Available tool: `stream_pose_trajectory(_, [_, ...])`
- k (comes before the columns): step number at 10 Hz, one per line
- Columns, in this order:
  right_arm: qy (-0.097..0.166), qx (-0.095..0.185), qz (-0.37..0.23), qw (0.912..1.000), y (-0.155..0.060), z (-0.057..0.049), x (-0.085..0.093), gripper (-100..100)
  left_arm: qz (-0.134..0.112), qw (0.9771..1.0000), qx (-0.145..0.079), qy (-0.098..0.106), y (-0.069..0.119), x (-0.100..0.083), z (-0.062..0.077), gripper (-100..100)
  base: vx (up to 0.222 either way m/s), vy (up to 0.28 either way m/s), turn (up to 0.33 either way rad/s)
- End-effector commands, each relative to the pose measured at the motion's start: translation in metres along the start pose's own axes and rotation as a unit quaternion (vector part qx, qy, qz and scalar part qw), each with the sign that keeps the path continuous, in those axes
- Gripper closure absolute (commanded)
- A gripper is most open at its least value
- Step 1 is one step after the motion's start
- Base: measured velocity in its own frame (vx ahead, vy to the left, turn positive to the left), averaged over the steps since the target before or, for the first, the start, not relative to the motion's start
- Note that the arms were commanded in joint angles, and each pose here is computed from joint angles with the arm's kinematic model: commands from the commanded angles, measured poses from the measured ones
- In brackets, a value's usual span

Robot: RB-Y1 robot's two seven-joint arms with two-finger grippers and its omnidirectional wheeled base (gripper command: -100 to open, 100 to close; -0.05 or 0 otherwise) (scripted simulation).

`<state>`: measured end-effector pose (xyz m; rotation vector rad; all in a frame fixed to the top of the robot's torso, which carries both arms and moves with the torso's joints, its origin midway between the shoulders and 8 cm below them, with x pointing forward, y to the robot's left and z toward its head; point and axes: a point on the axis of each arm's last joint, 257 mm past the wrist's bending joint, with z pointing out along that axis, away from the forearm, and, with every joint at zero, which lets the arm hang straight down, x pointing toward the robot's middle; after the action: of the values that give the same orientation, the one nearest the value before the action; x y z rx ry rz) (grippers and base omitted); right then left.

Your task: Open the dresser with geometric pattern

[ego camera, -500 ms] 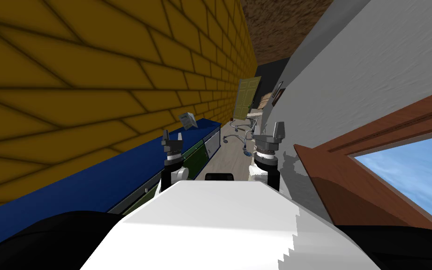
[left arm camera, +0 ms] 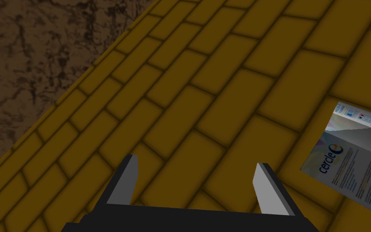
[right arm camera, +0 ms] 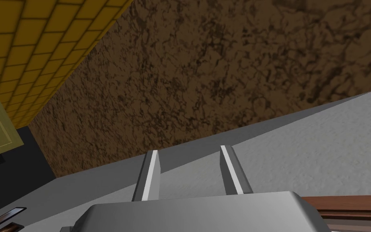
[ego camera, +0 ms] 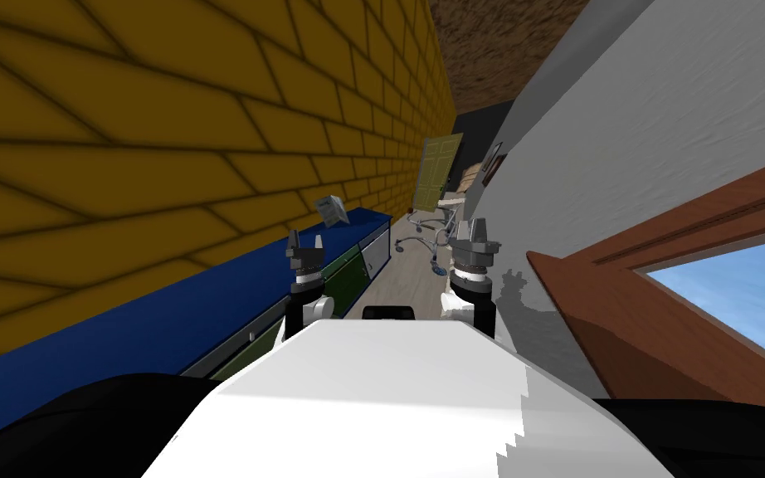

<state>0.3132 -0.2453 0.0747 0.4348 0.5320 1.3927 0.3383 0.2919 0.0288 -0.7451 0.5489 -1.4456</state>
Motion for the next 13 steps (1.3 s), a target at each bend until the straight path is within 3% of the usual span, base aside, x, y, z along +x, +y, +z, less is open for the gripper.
stream_pose_trajectory(1, [0.0,0.0,0.0,1.0,0.0,0.0,0.0,0,0.0,1.0,0.0,0.0,0.0,0.0,0.0,0,0.0,0.0,0.0])
stream_pose_trajectory(4, [0.0,0.0,0.0,1.0,0.0,0.0,0.0,0,0.0,1.0,0.0,0.0,0.0,0.0,0.0,0,0.0,0.0,0.0])
stream_pose_trajectory(5, [0.0,0.0,0.0,1.0,0.0,0.0,0.0,0,0.005,0.9999,-0.009,0.011,0.006,0.0,-0.001,-100,0.06,-0.043,0.056])
stream_pose_trajectory(9, [0.0,0.0,0.0,1.0,0.0,0.0,0.0,0,0.009,0.9992,-0.036,0.017,0.025,-0.01,-0.004,-100,0.132,-0.103,0.066])
stream_pose_trajectory(13, [0.0,0.0,0.0,1.0,0.0,0.0,0.0,0,0.009,0.9976,-0.068,0.005,0.049,-0.03,-0.01,-100,0.175,-0.159,0.082])
